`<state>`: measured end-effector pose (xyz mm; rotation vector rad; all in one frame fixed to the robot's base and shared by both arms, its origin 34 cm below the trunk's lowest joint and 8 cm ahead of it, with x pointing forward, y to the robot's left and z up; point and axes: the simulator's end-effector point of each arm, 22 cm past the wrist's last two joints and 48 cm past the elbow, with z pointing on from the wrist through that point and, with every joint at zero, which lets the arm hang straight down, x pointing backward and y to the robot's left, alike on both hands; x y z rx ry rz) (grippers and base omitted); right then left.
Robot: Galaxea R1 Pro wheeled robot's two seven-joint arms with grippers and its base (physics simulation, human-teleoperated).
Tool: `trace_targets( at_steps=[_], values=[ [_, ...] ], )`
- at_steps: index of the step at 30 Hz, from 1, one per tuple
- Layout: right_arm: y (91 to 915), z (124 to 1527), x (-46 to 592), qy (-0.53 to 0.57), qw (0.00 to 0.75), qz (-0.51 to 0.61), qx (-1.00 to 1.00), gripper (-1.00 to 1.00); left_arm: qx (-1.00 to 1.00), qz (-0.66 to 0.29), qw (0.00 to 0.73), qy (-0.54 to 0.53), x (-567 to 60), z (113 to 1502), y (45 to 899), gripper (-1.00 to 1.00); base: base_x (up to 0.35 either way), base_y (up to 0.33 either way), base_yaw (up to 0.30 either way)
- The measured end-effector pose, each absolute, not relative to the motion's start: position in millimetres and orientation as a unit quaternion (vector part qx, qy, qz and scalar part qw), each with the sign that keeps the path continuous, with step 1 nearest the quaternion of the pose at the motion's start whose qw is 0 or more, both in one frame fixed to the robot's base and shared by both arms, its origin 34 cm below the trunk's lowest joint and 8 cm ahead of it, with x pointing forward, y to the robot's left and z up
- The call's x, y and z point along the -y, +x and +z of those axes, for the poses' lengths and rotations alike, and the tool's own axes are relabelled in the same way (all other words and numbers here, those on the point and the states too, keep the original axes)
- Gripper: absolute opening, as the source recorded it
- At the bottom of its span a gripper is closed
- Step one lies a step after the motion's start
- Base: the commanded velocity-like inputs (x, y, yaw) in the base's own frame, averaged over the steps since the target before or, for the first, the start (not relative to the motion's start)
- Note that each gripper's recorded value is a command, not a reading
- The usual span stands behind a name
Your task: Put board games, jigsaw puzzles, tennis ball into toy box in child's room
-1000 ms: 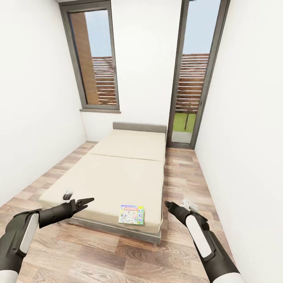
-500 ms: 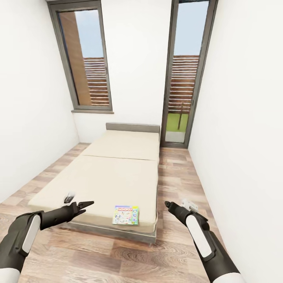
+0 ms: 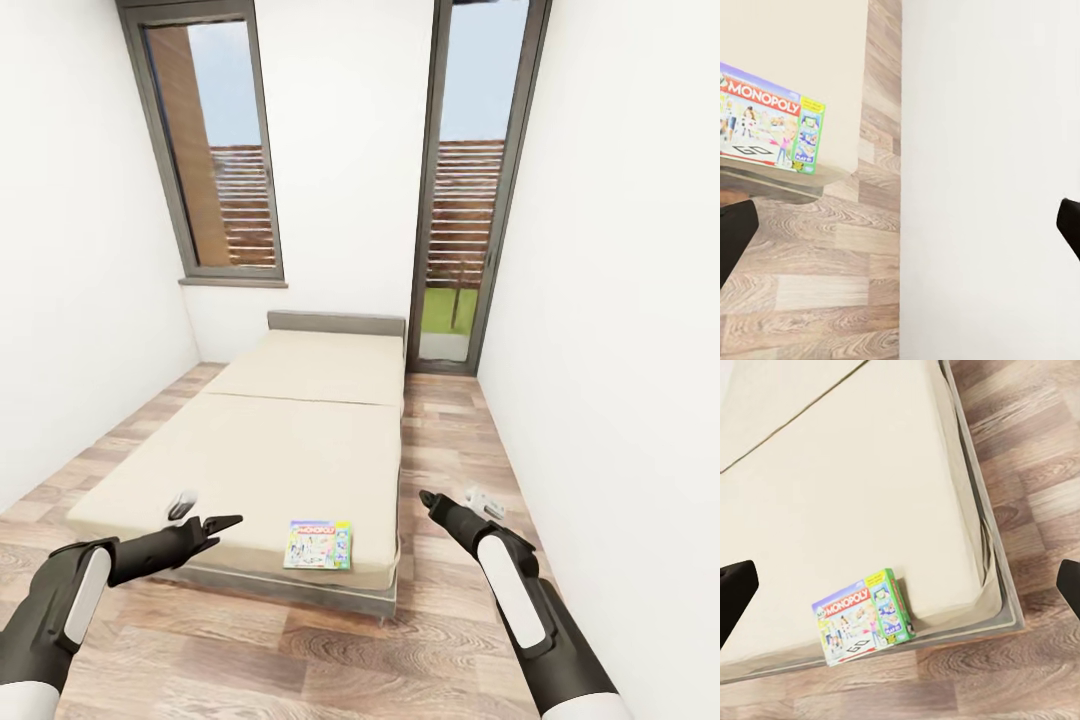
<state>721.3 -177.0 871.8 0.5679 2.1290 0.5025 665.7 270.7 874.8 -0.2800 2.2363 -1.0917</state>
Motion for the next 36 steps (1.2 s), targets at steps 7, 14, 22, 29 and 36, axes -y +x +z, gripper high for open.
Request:
trace_targets(
  at_steps=[7,14,22,29,36],
  values=[
    [723.1,866.3,177.2,0.227,0.431,0.203,-0.85,1.0,-0.851,-0.414,0.302,-0.115,-270.9,855.1,664.5,1.0,0.0,0.0,0.0],
    [723.4,866.1,177.0,0.225,0.442,0.212,-0.842,1.0,-0.851,-0.415,0.3,-0.118,-271.7,842.8,665.3,1.0,0.0,0.0,0.0],
    [722.7,858.9,179.6,0.229,0.448,0.224,-0.835,1.0,-0.853,-0.411,0.299,-0.12,-275.2,829.0,665.3,1.0,0.0,0.0,0.0],
    [720.1,854.3,191.3,0.241,0.457,0.236,-0.823,1.0,-0.865,-0.384,0.295,-0.13,-285.2,807.4,665.5,1.0,0.0,0.0,0.0],
    [714.3,841.0,194.6,0.244,0.458,0.238,-0.821,1.0,-0.884,-0.338,0.288,-0.147,-299.6,778.6,665.3,1.0,0.0,0.0,0.0]
  ],
)
